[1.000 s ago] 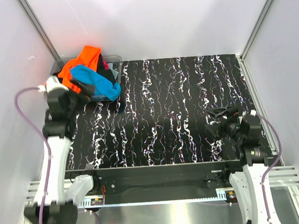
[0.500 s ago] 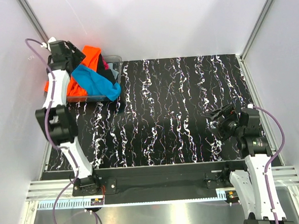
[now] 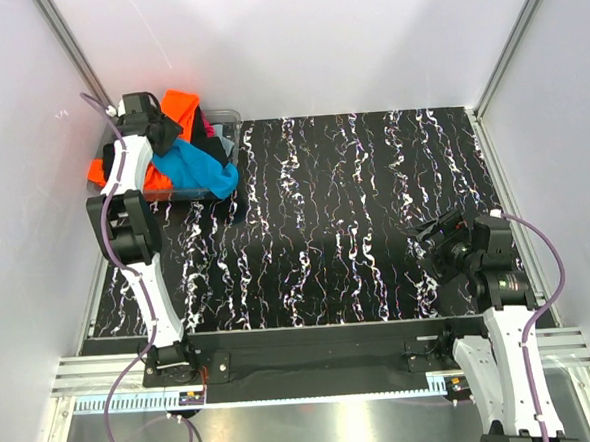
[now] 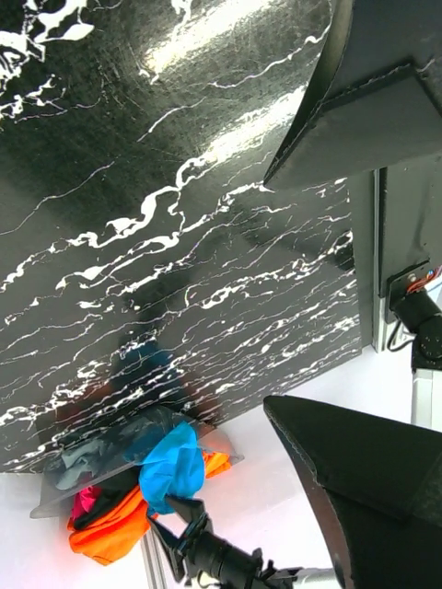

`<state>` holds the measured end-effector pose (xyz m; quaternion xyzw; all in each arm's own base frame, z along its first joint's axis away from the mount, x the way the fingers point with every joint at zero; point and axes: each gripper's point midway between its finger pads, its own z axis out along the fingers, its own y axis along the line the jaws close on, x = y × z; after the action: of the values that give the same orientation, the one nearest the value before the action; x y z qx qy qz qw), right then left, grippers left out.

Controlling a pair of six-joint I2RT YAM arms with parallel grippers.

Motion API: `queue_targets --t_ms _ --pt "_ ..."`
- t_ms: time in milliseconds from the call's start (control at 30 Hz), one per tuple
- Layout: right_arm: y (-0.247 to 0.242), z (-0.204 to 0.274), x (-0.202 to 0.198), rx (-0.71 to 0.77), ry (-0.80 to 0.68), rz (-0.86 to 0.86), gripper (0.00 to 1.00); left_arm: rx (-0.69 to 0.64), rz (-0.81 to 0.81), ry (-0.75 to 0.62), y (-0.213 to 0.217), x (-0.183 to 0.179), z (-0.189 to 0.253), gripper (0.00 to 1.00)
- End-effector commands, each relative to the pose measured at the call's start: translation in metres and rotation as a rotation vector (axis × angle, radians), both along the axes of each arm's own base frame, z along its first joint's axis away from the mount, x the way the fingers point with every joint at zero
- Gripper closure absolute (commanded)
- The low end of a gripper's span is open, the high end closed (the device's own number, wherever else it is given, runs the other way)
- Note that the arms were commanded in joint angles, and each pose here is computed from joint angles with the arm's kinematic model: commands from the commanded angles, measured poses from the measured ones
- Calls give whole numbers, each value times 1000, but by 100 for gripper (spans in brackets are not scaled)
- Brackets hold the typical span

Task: Fold and stack the t-shirts
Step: Grab the tshirt from the pile, then move the tshirt to the center of the board

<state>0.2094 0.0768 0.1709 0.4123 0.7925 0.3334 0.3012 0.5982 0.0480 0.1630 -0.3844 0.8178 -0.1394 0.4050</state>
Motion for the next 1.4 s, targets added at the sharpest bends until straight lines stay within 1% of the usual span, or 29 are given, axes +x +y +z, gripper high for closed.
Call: queue_targets --t_ms 0,167,233,333,400,467,533,567,633,667,700,767,800,833,867,900,933,967,1000,1033,1067,1100,1133,1167,1233,1267,1300,1333,1367 --pt "-4 10 0 -3 -32 -37 0 56 95 -56 10 -11 39 43" --pt "-7 8 -10 -6 -27 -61 0 63 123 -11 18 -8 18 36" --pt "-7 6 -12 -3 -20 -65 0 59 120 -11 19 -4 15 37" --pt "-7 5 -12 -4 -13 -68 0 60 99 -37 21 3 24 72" --pt "-7 3 -11 -10 0 -60 0 56 75 -71 17 7 40 100" --pt "-6 0 -8 -20 26 -37 0 -7 55 -167 6 9 80 100" --pt "-3 8 -4 -20 21 1 2 -70 4 -271 -9 9 121 100" --pt "-2 6 0 -31 40 24 2 -98 -21 -348 -18 3 158 100" --pt "1 19 6 -35 15 62 2 -181 -86 -505 -37 -4 220 100" --pt "1 20 10 -45 5 79 2 -217 -104 -618 -44 -16 267 100" --pt "2 27 14 -52 -22 92 2 -233 -134 -685 -52 -25 296 100" --pt "4 34 20 -54 -63 112 2 -250 -174 -886 -60 -54 377 100" --pt "4 36 21 -50 -70 110 2 -257 -185 -952 -61 -66 404 100" --pt "6 38 21 -41 -74 111 2 -254 -210 -1069 -63 -90 451 100" --pt "6 43 21 -30 -85 108 2 -284 -238 -1176 -62 -106 484 100" --pt "8 45 21 -26 -90 111 2 -313 -258 -1238 -63 -120 506 100" --pt "8 47 20 -25 -99 111 2 -337 -293 -1339 -65 -149 539 100" --pt "8 48 20 -28 -102 115 2 -424 -337 -1386 -70 -168 557 100" --pt "8 48 19 -32 -106 120 2 -440 -373 -1425 -76 -193 573 100" --pt "11 48 18 -32 -108 131 2 -449 -405 -1428 -84 -206 578 100" --pt "12 47 17 -29 -107 136 2 -444 -475 -1403 -103 -218 576 100" --pt "13 48 16 -26 -108 143 2 -428 -525 -1394 -119 -245 579 100" --pt "14 47 16 -23 -103 146 2 -425 -569 -1360 -132 -254 571 100" --pt "15 48 16 -17 -103 149 2 -429 -660 -1292 -158 -268 557 100" --pt "18 52 17 -16 -111 167 2 -453 -728 -1192 -180 -296 526 100" --pt "20 56 17 -25 -126 186 2 -499 -821 -1148 -211 -315 512 100" --pt "20 56 17 -34 -132 193 2 -523 -857 -1106 -225 -324 497 100" --pt "21 56 18 -43 -134 201 2 -542 -886 -1049 -237 -340 472 100" --pt "22 58 18 -62 -148 224 2 -567 -960 -972 -262 -355 448 100"
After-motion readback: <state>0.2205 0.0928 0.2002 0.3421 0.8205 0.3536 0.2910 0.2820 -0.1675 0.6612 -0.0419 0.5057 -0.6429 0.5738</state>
